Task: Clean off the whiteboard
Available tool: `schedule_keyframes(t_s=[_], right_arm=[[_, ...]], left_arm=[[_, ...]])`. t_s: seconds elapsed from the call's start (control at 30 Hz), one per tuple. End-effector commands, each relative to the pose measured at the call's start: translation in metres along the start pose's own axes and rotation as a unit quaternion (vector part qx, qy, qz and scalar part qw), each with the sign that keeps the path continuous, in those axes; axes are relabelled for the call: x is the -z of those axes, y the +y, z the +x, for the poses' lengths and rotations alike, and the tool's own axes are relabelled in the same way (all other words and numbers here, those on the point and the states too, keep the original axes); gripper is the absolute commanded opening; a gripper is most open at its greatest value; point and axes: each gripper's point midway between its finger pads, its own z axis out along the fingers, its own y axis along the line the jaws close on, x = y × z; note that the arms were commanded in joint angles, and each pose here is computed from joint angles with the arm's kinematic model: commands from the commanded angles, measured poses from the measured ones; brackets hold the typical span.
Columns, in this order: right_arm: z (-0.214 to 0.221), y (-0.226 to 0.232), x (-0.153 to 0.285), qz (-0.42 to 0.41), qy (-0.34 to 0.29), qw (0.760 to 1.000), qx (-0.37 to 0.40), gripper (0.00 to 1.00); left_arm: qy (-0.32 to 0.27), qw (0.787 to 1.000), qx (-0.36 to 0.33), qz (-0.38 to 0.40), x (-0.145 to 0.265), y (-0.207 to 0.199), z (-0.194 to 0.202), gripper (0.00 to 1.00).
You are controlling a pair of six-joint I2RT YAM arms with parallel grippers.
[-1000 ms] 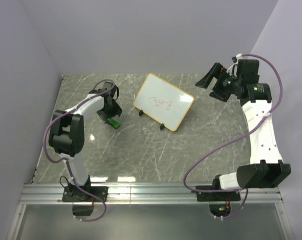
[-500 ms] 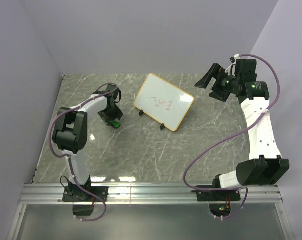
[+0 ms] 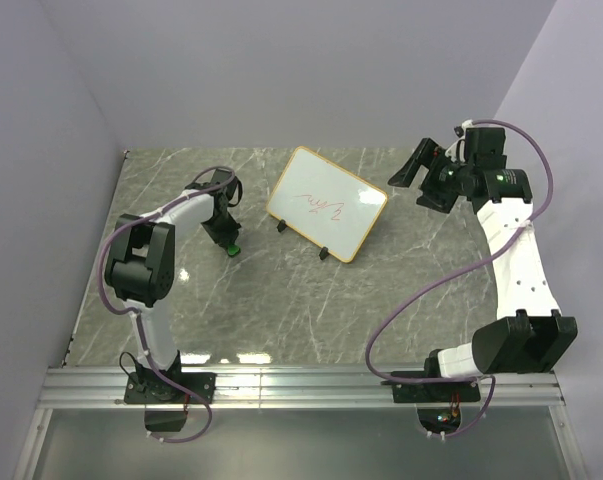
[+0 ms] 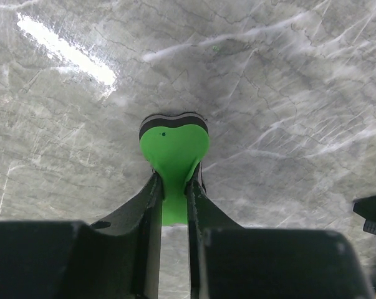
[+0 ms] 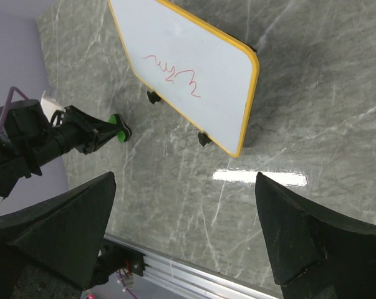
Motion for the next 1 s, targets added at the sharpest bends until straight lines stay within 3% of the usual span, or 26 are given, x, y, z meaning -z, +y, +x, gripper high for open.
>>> schedule_keyframes(t_s=[0.0, 0.13, 0.23, 0.37, 0.4, 0.73, 0.97], right_arm=[[-0.007, 0.008, 0.007, -0.016, -0.029, 0.999, 0.029, 0.99], [-0.010, 0.016, 0.002, -0.043, -0.032, 0.998, 0.037, 0.99], [-0.014, 0.023, -0.005, -0.073, -0.036, 0.996, 0.046, 0.99], [-0.018, 0.037, -0.017, -0.133, -0.036, 0.988, 0.066, 0.99], [-0.017, 0.038, -0.019, -0.141, -0.037, 0.987, 0.069, 0.99], [-0.002, -0.042, -0.073, -0.089, -0.032, 0.995, 0.014, 1.00], [0.001, -0.055, -0.100, -0.145, -0.050, 0.988, -0.005, 1.00]], left_arm=[[0.008, 1.000, -0.009, 0.003, -0.003, 0.002, 0.008, 0.16], [0.016, 1.000, -0.019, 0.002, -0.004, 0.009, 0.015, 0.20], [0.019, 0.999, -0.027, -0.008, -0.006, 0.018, 0.020, 0.13], [0.029, 0.999, -0.039, -0.005, -0.009, 0.025, 0.029, 0.10], [0.033, 0.999, -0.042, -0.007, -0.011, 0.030, 0.034, 0.03], [0.030, 0.996, -0.074, 0.032, 0.019, 0.027, 0.031, 0.00], [0.000, 0.992, -0.090, 0.088, 0.066, -0.004, 0.018, 0.00]])
